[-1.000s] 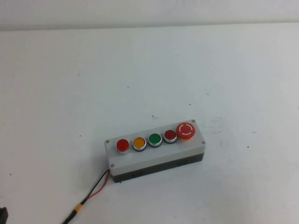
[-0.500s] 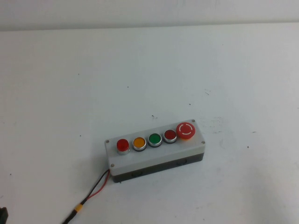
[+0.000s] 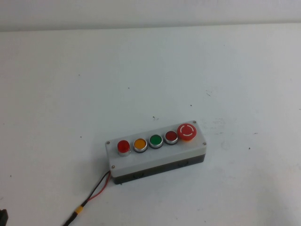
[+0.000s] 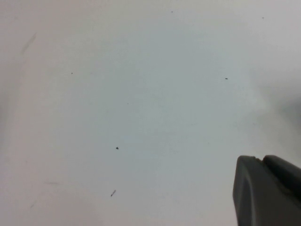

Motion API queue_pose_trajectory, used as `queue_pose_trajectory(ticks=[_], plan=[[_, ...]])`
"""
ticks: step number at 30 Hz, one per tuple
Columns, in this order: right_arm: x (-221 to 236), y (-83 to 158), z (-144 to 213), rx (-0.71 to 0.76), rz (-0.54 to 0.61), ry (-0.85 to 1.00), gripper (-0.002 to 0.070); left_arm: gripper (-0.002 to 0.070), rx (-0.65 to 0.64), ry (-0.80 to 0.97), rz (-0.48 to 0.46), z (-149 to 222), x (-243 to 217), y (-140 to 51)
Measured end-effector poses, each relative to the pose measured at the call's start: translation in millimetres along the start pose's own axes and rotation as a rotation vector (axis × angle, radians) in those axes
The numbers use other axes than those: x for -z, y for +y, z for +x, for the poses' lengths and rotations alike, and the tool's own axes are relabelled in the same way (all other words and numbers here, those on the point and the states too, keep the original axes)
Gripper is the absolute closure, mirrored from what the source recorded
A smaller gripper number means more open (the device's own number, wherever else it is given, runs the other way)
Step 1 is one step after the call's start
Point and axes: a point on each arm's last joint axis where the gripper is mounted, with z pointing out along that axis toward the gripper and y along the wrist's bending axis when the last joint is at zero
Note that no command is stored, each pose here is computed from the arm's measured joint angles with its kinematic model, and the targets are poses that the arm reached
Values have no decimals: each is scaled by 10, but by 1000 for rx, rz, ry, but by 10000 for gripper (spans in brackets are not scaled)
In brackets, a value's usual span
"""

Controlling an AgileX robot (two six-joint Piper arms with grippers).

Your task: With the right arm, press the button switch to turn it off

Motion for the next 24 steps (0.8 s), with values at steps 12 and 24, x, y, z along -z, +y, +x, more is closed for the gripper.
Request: queue_pose_trajectory(ticks=[12, 24], plan=[[0, 16, 21, -14, -17, 23, 692, 677, 0, 0, 0, 0, 0, 0], [35, 52, 244, 15, -60, 271, 692, 677, 0, 0, 0, 0, 0, 0]])
